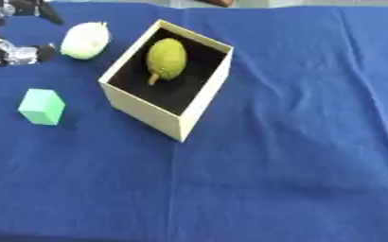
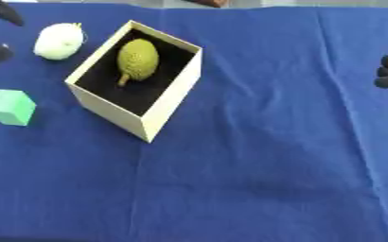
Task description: Pick up objects on the table and place them in the box.
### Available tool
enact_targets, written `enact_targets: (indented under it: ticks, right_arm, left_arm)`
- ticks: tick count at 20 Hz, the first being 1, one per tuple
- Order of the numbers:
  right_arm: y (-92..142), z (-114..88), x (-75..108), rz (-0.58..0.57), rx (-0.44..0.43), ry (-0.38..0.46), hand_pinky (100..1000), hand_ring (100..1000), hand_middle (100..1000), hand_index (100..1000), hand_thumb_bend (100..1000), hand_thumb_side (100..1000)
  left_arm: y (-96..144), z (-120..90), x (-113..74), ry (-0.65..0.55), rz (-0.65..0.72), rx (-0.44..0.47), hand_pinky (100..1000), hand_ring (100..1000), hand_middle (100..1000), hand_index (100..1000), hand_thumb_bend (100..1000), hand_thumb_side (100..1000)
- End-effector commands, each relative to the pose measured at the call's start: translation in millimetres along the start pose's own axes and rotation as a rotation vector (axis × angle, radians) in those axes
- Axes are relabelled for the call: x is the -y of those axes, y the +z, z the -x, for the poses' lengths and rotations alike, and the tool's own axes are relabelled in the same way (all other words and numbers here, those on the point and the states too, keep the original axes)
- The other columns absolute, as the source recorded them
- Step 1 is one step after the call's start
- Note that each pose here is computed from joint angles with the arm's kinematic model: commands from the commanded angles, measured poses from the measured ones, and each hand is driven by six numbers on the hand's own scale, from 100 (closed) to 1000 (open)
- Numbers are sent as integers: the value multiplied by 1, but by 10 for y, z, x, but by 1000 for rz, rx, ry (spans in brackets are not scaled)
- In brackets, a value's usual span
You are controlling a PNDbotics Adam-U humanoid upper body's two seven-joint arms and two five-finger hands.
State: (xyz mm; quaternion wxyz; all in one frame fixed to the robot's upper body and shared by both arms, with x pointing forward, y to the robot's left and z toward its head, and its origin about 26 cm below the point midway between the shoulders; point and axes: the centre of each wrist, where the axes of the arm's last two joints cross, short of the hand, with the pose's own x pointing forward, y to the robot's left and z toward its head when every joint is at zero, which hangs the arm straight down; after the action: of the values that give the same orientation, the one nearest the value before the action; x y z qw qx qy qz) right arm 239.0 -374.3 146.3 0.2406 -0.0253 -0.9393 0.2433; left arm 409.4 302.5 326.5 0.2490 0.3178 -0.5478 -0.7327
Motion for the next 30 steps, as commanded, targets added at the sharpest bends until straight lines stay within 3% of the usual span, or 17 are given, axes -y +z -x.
enact_targets:
  ticks: [1, 8, 9, 10, 11, 12, 14, 16, 21, 23, 28, 30]
  right_arm:
    - [-44, -29, 12, -18, -7, 12, 1000, 1000, 757, 850, 100, 470]
    - [-38, -19, -20, -17, -41, 5, 1000, 1000, 754, 847, 100, 470]
    - [-36, -18, -26, -15, -44, 3, 1000, 1000, 749, 842, 100, 470]
    - [-34, -15, -36, -15, -50, 0, 1000, 1000, 748, 841, 100, 470]
    - [-36, -12, -44, -16, -55, -3, 1000, 1000, 748, 841, 100, 470]
    - [-37, -10, -52, -17, -59, -6, 1000, 1000, 747, 840, 100, 470]
    - [-37, -6, -66, -18, -69, -12, 1000, 1000, 745, 838, 100, 470]
    - [-35, -2, -78, -18, -80, -17, 1000, 1000, 744, 836, 100, 470]
    - [-37, 5, -101, -12, -103, -28, 1000, 1000, 740, 832, 100, 470]
    - [-36, 8, -111, -10, -111, -32, 1000, 1000, 738, 830, 100, 471]
    - [-15, 17, -150, -2, -143, -42, 1000, 1000, 736, 827, 100, 477]
    - [-7, 21, -171, -2, -158, -47, 1000, 1000, 734, 826, 100, 480]
  left_arm:
    - [185, 73, -107, -134, 171, 49, 984, 935, 837, 905, 377, 1000]
    - [290, 28, -16, -152, 220, 38, 985, 934, 836, 904, 407, 978]
    - [296, 31, 7, -153, 232, 36, 993, 945, 864, 928, 447, 766]
    - [299, 34, 71, -155, 259, 35, 995, 945, 868, 938, 464, 671]
    - [313, 29, 129, -158, 280, 34, 995, 945, 868, 938, 464, 671]
    - [327, 23, 181, -158, 296, 35, 995, 942, 869, 951, 468, 554]
    - [351, 19, 245, -154, 313, 36, 994, 939, 861, 963, 466, 495]
    - [365, 19, 287, -144, 321, 38, 991, 934, 850, 974, 438, 492]
    - [374, 16, 371, -110, 332, 59, 984, 923, 838, 989, 383, 579]
    - [373, 21, 382, -103, 334, 56, 978, 918, 835, 992, 394, 575]
    - [322, 30, 385, -58, 286, 53, 955, 902, 811, 972, 248, 549]
    - [292, 47, 397, -34, 267, 43, 949, 901, 810, 965, 245, 501]
